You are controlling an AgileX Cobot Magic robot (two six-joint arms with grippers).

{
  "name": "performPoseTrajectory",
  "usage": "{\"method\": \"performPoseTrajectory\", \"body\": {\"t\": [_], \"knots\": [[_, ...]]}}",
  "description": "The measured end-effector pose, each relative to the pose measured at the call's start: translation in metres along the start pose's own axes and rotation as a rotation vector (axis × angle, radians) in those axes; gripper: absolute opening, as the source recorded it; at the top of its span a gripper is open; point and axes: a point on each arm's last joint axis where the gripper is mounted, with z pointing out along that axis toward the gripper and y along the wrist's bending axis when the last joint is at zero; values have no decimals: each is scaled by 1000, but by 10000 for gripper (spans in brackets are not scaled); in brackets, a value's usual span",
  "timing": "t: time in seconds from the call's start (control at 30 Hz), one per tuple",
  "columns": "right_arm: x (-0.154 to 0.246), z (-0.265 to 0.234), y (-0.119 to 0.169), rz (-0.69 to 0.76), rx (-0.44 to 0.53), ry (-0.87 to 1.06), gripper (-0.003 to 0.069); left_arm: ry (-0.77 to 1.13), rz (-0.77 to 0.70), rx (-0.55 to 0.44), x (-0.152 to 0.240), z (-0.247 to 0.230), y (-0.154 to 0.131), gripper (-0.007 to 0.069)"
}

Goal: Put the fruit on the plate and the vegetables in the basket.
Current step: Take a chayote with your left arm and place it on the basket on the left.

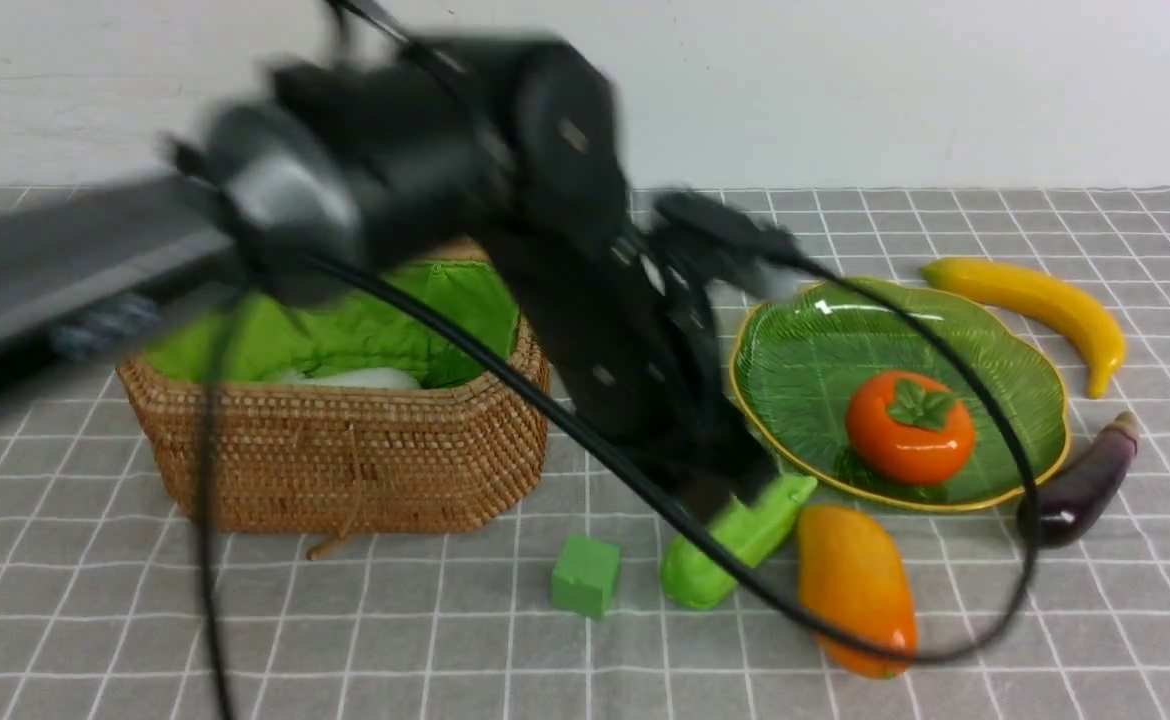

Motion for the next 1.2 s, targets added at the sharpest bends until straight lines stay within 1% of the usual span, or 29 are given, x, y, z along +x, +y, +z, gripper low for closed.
{"method": "performPoseTrajectory", "body": {"t": [0.03, 0.07, 0.1, 0.23, 0.3, 0.43, 0.47, 0.5, 0.53, 0.63, 0.77, 0.9, 0.93, 0.97, 1.0, 1.03, 1.07, 1.13, 1.17, 1.2], "knots": [[1, 0, 1, 4, -6, 11, 108, 5, 33, -19, -2, 19, -3, 347], [1, 0, 1, 4, -6, 11, 108, 4, 39, -22, -2, 21, -3, 353], [3, 0, 2, 11, -18, 28, 108, -2, 82, -56, -4, 41, -4, 417], [6, -1, 5, 22, -52, 62, 111, -68, 135, -126, -10, 67, 4, 544], [6, -1, 6, 16, -62, 71, 111, -91, 142, -140, -11, 75, 7, 575], [7, -1, 7, 17, -73, 79, 112, -93, 159, -158, -10, 93, 11, 572], [7, -1, 7, 17, -76, 82, 113, -73, 167, -163, -7, 104, 14, 549], [7, -1, 7, 17, -76, 82, 113, -70, 170, -165, -7, 105, 14, 545], [7, -1, 7, 17, -76, 84, 115, -46, 175, -167, -3, 116, 16, 505], [8, -1, 7, 18, -76, 85, 116, -44, 179, -170, -3, 120, 17, 433], [8, -1, 8, 23, -88, 88, 116, -32, 147, -173, -2, 119, 17, 430], [8, -1, 8, 25, -91, 89, 116, 48, 142, -185, 3, 96, 14, 430], [8, -1, 8, 25, -92, 88, 116, 41, 152, -200, 0, 60, 10, 430], [7, -1, 8, 25, -92, 85, 116, 19, 171, -212, -3, 35, 6, 430], [7, -1, 9, 25, -93, 83, 116, 19, 175, -216, -3, 30, 5, 430], [7, -1, 9, 25, -94, 75, 118, -10, 201, -230, -4, 8, 2, 430], [5, -1, 9, 27, -98, 54, 118, -64, 259, -275, -5, -37, -1, 430], [2, -1, 10, 21, -104, 25, 119, -99, 338, -345, -1, -82, 4, 430], [2, -1, 10, 21, -108, 25, 119, -99, 338, -345, -1, -82, 4, 430], [0, -1, 10, 10, -108, -2, 119, -91, 379, -408, 8, -112, 18, 430]]}}
